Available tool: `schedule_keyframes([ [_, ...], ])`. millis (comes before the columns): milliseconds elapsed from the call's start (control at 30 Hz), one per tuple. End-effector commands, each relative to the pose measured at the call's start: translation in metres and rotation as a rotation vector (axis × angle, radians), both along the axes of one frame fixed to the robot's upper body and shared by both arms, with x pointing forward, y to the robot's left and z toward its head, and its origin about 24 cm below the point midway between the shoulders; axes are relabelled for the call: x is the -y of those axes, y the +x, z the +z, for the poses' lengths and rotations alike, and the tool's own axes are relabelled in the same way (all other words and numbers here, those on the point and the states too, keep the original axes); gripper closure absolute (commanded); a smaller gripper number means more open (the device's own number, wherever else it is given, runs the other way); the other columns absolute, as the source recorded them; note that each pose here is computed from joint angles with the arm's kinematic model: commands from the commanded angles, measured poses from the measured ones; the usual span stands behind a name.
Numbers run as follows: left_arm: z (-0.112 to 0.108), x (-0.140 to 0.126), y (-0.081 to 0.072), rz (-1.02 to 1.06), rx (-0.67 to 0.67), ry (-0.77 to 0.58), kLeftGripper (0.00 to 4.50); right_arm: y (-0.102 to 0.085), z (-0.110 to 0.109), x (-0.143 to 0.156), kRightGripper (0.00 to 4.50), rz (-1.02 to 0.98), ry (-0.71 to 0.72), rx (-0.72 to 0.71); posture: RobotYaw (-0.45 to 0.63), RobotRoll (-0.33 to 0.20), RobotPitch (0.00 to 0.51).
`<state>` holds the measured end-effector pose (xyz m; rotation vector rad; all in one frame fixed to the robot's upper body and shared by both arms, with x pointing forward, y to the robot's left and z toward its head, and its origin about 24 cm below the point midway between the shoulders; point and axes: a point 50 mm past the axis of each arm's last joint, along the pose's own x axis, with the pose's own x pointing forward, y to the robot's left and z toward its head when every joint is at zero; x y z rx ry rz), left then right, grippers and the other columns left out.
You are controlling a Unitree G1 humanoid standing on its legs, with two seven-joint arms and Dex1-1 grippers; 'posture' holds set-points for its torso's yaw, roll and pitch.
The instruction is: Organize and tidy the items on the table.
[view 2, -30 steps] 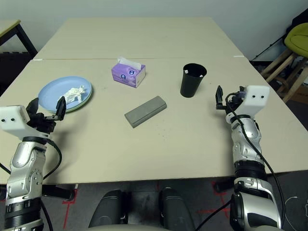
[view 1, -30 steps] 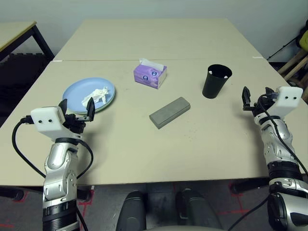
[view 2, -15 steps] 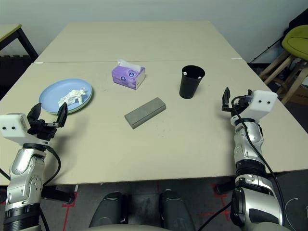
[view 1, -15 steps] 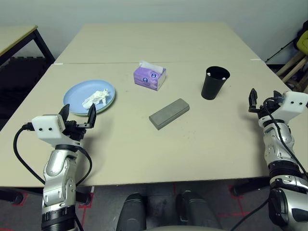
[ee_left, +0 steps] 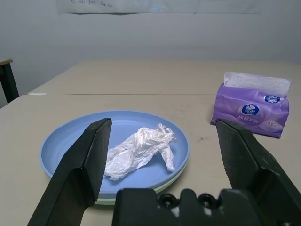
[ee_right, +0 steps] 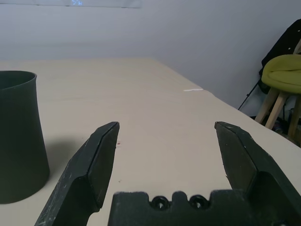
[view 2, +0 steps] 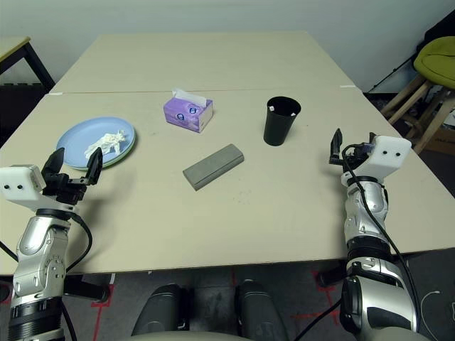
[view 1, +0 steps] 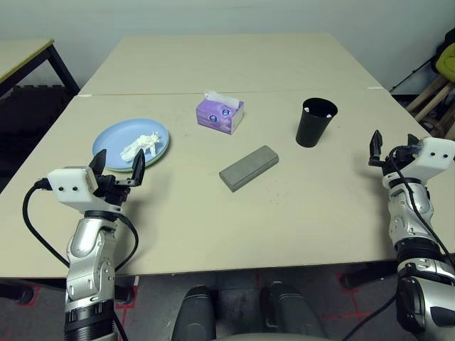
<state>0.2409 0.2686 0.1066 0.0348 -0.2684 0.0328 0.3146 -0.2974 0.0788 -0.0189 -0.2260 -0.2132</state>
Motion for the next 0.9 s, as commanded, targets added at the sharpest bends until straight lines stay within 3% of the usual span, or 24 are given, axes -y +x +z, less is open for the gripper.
schedule_keyframes([
  [33,-0.005,-0.001,0.001,-0.003,-0.034,-0.012,0.00,0.000,-0.008,-0.003,0.04,0.054,0.047,-0.036,0.10,0.000,0.065],
  [533,-0.008,-0.007,-0.004,0.030,-0.043,-0.014,0.00,0.012,-0.011,-0.014,0.04,0.220,0.070,-0.111,0.14,0.000,0.053],
  [900,-0.011,-0.009,-0.007,0.057,-0.045,-0.038,0.00,0.010,-0.015,-0.018,0.04,0.278,0.037,-0.127,0.16,0.000,0.042],
])
